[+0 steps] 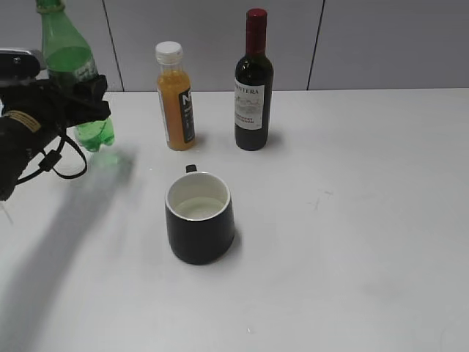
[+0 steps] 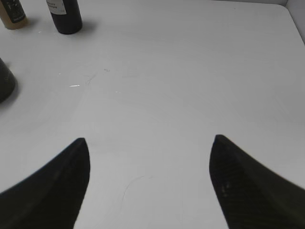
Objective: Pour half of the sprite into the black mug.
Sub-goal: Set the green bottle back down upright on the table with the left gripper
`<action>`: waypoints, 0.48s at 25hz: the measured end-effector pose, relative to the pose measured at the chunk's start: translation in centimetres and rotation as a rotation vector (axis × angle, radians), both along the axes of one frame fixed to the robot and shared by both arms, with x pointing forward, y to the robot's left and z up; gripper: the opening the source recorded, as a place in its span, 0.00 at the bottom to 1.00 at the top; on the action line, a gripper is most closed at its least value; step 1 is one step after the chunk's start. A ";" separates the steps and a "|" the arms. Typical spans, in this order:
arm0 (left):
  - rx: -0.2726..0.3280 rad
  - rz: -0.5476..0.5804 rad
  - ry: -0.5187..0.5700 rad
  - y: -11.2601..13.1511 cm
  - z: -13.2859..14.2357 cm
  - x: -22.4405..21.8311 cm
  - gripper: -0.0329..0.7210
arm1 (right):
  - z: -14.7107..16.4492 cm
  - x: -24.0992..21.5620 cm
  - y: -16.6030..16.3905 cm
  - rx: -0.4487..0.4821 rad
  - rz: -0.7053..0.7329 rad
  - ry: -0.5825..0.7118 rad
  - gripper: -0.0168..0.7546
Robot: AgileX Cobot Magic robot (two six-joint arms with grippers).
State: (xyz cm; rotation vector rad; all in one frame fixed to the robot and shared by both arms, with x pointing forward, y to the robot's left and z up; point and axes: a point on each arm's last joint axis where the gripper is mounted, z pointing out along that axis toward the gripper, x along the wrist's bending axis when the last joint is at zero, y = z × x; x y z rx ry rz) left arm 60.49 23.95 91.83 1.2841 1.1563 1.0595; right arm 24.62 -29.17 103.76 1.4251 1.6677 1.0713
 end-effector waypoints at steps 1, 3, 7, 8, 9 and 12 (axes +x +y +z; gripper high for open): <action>0.002 0.000 0.011 0.0 -0.6 0.2 0.60 | 0.0 0.0 0.0 0.000 0.000 0.000 0.79; 0.002 0.001 0.036 -0.1 -1.5 0.5 0.60 | 0.0 0.0 0.0 0.000 0.000 0.000 0.79; -0.018 0.003 0.073 -0.1 -2.8 0.6 0.60 | 0.0 0.0 0.0 0.000 0.000 0.000 0.79; -0.022 0.004 0.080 -0.1 -3.0 0.6 0.60 | 0.0 0.0 0.0 0.000 0.000 0.000 0.79; -0.025 0.004 0.079 -0.1 -3.2 0.6 0.60 | 0.0 0.0 0.0 0.000 0.000 0.000 0.79; -0.034 0.008 0.059 -0.1 -3.6 0.7 0.60 | 0.0 0.0 0.0 0.000 0.000 0.000 0.79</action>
